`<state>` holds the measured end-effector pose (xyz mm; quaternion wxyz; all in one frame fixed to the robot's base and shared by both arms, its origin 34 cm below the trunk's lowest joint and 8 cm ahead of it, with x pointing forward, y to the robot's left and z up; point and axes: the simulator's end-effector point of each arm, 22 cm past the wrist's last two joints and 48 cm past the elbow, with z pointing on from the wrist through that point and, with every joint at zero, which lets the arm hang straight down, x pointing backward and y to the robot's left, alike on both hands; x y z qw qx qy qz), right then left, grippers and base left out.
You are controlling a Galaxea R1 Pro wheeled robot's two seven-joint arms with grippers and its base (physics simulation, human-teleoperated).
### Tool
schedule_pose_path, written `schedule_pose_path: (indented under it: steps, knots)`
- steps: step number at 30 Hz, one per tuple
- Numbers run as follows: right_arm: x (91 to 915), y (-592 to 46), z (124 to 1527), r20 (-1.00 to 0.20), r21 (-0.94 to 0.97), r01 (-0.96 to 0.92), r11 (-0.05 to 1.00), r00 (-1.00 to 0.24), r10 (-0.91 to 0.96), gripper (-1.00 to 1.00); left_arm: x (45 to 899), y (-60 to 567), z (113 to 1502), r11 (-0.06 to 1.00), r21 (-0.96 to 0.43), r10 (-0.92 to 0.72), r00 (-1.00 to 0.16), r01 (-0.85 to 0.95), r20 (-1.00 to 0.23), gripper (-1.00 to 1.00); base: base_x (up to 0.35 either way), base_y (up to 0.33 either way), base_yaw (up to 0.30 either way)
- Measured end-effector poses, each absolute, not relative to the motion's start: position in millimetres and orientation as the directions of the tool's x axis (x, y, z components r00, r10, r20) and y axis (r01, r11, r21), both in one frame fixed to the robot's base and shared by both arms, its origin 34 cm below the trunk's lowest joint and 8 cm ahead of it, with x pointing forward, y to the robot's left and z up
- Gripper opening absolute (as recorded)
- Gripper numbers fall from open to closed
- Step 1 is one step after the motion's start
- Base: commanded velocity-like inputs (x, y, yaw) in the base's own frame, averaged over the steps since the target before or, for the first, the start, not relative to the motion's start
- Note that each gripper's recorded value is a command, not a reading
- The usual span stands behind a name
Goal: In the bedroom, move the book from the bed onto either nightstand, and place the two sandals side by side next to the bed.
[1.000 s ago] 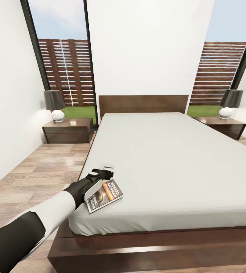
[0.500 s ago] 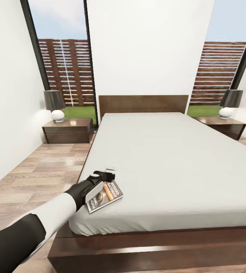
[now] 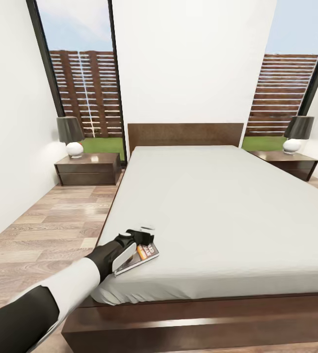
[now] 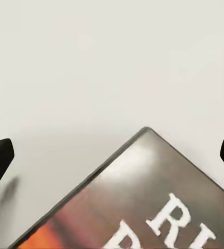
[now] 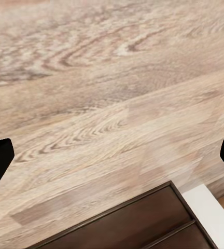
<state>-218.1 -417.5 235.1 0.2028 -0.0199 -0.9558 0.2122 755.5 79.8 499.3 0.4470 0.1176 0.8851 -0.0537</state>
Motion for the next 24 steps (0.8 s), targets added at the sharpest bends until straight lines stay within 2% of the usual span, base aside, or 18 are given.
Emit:
schedule_pose_path:
  steps: [24]
  knots:
    - [-216.1,-417.7,234.1,0.377,-0.414,-0.047,0.909,-0.918,0.124,1.00,751.9,75.9,495.9,0.965,-0.008,0.151,-0.584,0.262,-0.798,1.00,0.000,0.000,0.000]
